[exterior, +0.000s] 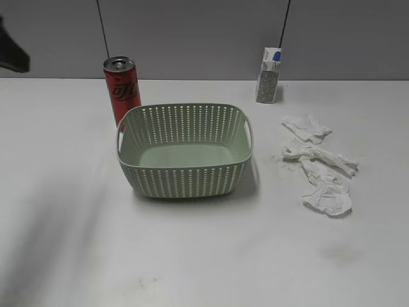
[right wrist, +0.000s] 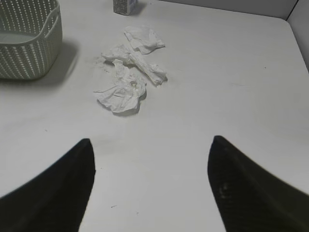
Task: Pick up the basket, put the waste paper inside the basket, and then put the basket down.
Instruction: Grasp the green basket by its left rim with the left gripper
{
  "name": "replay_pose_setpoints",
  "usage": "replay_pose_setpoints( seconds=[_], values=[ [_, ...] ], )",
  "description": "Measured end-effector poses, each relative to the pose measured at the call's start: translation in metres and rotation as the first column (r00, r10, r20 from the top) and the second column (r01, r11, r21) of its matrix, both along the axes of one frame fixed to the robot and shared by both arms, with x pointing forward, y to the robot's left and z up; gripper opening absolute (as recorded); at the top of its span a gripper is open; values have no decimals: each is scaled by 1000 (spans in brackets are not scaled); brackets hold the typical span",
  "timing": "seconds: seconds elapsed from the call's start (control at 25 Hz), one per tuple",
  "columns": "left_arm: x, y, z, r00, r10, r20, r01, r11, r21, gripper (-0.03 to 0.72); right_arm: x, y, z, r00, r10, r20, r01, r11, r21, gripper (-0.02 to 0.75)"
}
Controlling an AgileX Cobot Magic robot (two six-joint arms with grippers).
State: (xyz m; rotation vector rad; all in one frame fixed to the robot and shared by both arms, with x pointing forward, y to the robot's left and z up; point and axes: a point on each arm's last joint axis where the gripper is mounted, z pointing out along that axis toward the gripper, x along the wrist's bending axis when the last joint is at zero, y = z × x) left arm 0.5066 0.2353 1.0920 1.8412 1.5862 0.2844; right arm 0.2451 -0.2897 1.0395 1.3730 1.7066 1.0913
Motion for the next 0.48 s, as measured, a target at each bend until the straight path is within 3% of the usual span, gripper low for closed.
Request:
replay_pose_setpoints(
  seconds=[0.2, 0.48],
  values=[
    [29, -50, -13, 987, -149, -57, 152, 987, 59, 578, 0, 0, 0, 1000, -1, 0, 1, 1000, -2, 551],
    [59, -94, -42, 960, -186, -209, 230, 950, 210, 577, 0, 0, 0, 1000, -1, 1, 1, 1000, -2, 551]
  ],
)
